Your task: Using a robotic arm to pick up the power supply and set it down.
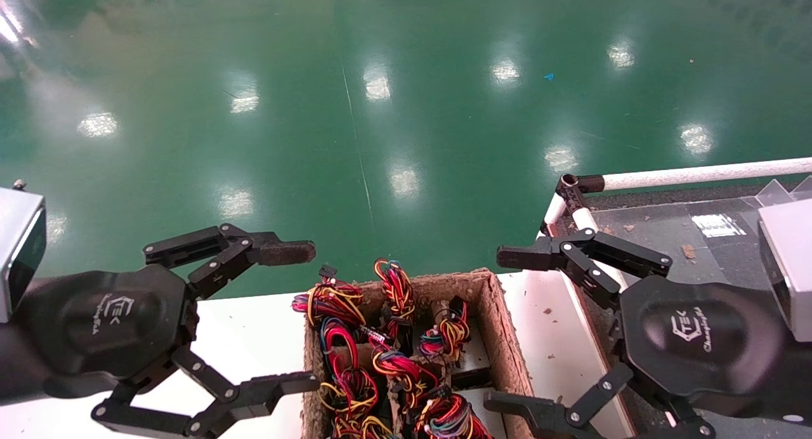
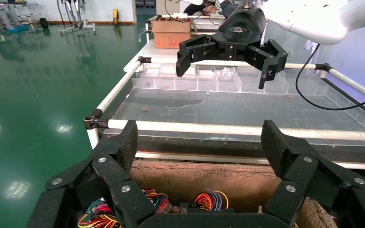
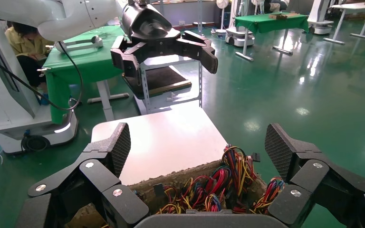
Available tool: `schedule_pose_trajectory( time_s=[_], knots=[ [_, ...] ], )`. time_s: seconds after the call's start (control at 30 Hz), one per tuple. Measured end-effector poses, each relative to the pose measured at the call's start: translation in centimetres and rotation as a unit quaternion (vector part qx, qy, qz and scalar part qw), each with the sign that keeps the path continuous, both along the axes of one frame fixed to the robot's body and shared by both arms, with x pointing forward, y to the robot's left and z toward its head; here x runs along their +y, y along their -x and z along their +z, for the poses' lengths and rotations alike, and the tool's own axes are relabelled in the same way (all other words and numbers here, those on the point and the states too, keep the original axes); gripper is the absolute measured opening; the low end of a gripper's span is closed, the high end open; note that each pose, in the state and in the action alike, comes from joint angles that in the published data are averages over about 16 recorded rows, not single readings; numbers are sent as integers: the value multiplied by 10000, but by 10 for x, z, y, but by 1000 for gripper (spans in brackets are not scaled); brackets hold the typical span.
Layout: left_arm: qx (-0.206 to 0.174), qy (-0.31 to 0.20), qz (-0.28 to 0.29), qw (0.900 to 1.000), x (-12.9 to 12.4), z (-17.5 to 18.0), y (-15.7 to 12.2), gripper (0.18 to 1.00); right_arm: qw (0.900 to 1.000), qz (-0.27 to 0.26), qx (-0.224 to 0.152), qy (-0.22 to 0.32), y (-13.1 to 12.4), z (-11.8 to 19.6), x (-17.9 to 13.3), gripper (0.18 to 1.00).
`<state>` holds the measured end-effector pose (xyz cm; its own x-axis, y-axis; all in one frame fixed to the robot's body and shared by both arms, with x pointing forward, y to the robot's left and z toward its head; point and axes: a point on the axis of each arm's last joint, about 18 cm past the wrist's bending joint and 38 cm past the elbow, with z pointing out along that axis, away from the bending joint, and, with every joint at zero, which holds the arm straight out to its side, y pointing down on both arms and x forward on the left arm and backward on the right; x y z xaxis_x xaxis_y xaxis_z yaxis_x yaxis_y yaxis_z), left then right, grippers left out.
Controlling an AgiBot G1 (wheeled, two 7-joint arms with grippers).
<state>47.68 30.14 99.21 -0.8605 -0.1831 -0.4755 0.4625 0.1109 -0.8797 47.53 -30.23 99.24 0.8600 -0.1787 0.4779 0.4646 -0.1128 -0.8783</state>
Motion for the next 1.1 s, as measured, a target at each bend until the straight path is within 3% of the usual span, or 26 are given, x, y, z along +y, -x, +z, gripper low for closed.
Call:
schedule_pose_trajectory(
  time_s=[0.4, 1.1],
  knots=[
    [0, 0, 0, 10000, 0, 0, 0, 810, 10000, 0, 0, 0, 0, 0, 0, 1001],
    [0, 0, 0, 10000, 0, 0, 0, 349, 10000, 0, 0, 0, 0, 0, 0, 1001]
  ],
)
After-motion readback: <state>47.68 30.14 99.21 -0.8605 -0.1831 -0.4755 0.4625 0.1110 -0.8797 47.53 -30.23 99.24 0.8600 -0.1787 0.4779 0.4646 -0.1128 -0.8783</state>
